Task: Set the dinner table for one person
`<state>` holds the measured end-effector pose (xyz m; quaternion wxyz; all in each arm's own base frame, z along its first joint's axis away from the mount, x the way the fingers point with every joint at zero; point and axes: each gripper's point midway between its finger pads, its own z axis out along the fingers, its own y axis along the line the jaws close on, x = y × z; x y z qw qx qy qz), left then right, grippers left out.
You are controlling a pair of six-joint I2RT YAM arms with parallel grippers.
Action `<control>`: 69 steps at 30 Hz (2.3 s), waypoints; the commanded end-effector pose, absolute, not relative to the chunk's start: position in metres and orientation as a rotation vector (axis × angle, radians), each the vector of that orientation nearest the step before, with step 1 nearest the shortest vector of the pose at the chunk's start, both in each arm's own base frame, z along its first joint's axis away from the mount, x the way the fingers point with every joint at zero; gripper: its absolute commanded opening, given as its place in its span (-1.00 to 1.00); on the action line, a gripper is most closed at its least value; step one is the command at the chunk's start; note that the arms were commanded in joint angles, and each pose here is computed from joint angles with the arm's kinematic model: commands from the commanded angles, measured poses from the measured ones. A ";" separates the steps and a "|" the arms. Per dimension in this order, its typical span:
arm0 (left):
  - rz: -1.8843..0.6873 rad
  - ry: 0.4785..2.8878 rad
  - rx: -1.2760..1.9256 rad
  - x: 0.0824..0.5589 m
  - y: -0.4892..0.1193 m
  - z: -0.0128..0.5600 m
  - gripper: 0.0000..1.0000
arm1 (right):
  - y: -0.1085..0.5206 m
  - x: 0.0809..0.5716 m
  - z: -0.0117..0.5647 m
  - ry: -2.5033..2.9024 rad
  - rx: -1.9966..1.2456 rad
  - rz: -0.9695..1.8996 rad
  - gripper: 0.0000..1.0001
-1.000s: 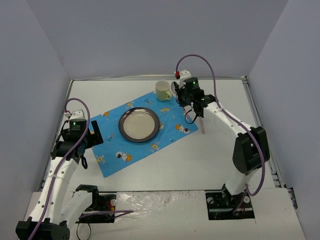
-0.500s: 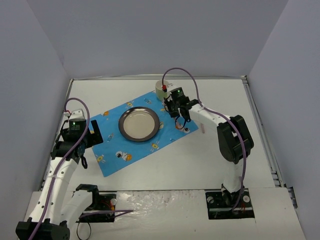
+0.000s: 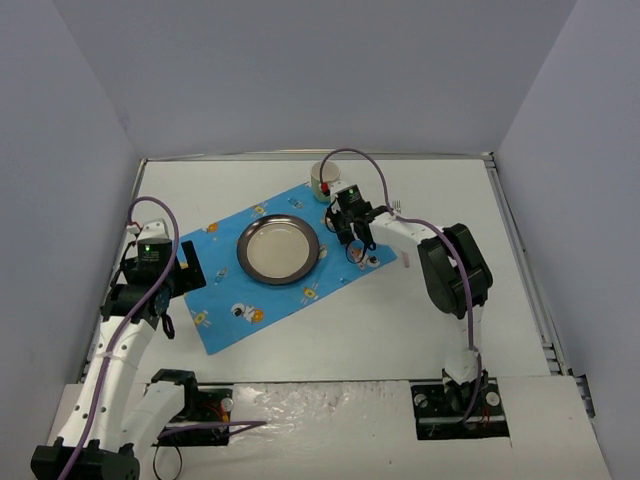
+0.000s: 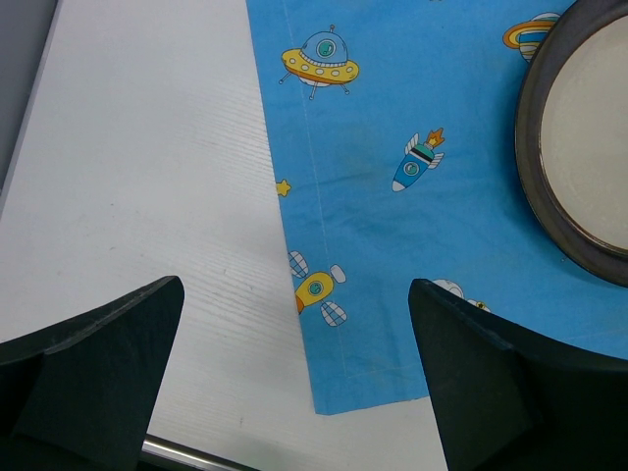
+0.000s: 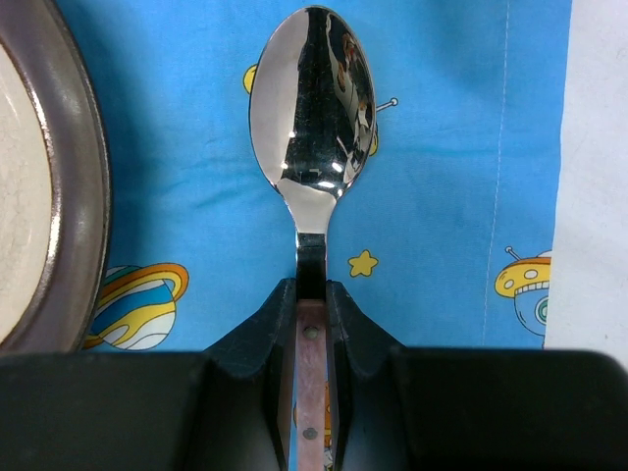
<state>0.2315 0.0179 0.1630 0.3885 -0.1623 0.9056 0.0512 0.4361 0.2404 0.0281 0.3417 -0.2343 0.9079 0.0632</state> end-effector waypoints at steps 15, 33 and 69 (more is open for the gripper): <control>0.143 2.243 -0.426 0.242 0.022 0.177 0.94 | 0.229 0.456 0.031 2.300 -0.612 0.100 -1.00; 0.141 2.242 -0.426 0.241 0.022 0.178 0.94 | 0.210 0.464 0.034 2.305 -0.595 0.039 -1.00; 0.125 2.203 -0.423 0.240 0.021 0.186 0.94 | 0.112 0.465 0.117 2.294 -0.082 0.060 0.28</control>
